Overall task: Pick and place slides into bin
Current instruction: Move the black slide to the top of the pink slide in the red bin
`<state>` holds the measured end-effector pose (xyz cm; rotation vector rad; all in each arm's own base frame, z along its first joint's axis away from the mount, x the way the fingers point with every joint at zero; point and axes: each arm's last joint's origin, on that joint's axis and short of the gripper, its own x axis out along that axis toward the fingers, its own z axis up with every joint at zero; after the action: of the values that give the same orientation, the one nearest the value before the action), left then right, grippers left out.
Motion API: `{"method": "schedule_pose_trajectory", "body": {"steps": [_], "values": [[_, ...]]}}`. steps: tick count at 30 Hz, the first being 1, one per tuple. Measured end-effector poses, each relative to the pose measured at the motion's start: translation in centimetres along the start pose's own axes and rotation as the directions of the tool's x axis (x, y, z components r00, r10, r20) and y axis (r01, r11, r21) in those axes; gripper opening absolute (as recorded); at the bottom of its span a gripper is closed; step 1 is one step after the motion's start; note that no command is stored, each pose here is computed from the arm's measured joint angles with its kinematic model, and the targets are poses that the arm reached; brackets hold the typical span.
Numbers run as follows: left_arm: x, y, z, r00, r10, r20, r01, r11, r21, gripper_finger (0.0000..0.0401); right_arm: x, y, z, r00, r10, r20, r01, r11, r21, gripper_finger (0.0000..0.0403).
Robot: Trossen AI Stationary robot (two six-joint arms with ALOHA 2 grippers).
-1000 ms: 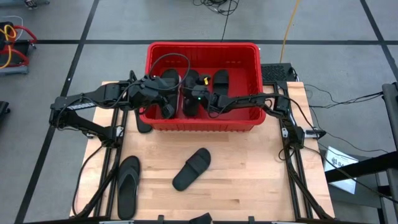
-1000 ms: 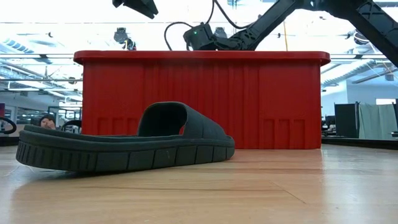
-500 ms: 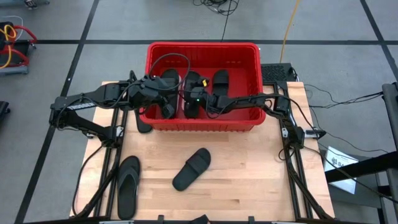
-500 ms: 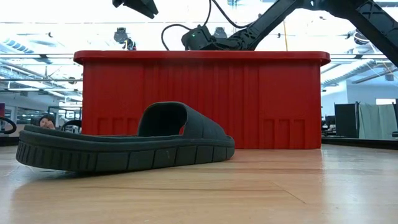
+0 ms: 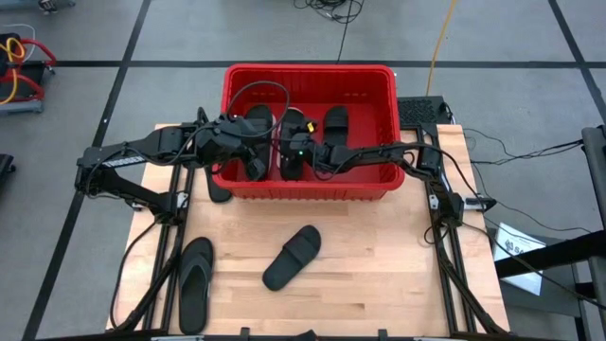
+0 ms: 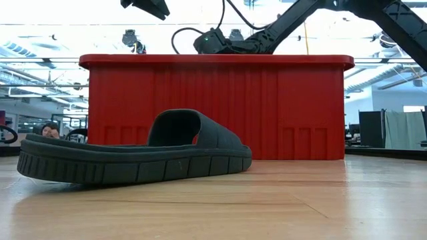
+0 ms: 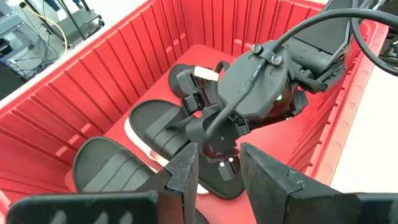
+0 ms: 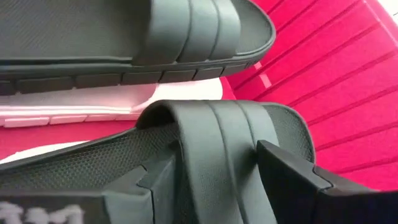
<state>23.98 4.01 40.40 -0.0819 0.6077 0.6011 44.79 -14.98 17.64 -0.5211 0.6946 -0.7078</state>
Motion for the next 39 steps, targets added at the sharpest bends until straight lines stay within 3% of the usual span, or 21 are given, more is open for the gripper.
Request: {"method": "schedule_pose_trajectory", "body": {"steps": [7,15,24,34,39], "values": [[0.0,0.0,0.0,1.0,-0.005,-0.001,0.005,1.0,0.0,0.0118,-0.3,0.2,0.1,1.0,0.017,-0.009,-0.017,1.0,-0.025,0.0196],[0.0,-0.1,0.0,1.0,-0.023,-0.005,0.023,1.0,0.0,0.0118,-1.0,-0.1,0.4,0.993,0.12,0.01,-0.12,0.992,-0.025,0.0196],[0.0,-0.1,0.0,1.0,-0.024,-0.005,0.024,1.0,0.0,0.0118,-1.8,-1.0,1.1,0.992,0.118,0.033,-0.118,0.993,-0.015,0.0196],[0.0,-0.1,0.0,1.0,-0.025,-0.006,0.025,1.0,0.0,0.0118,-2.1,-0.4,0.8,0.967,0.255,0.028,-0.251,0.963,-0.1,0.0196],[0.0,-0.1,0.0,1.0,-0.025,-0.006,0.025,1.0,0.0,0.0118,-2.2,-0.5,0.9,0.965,0.259,0.029,-0.255,0.961,-0.108,0.0196]]}}
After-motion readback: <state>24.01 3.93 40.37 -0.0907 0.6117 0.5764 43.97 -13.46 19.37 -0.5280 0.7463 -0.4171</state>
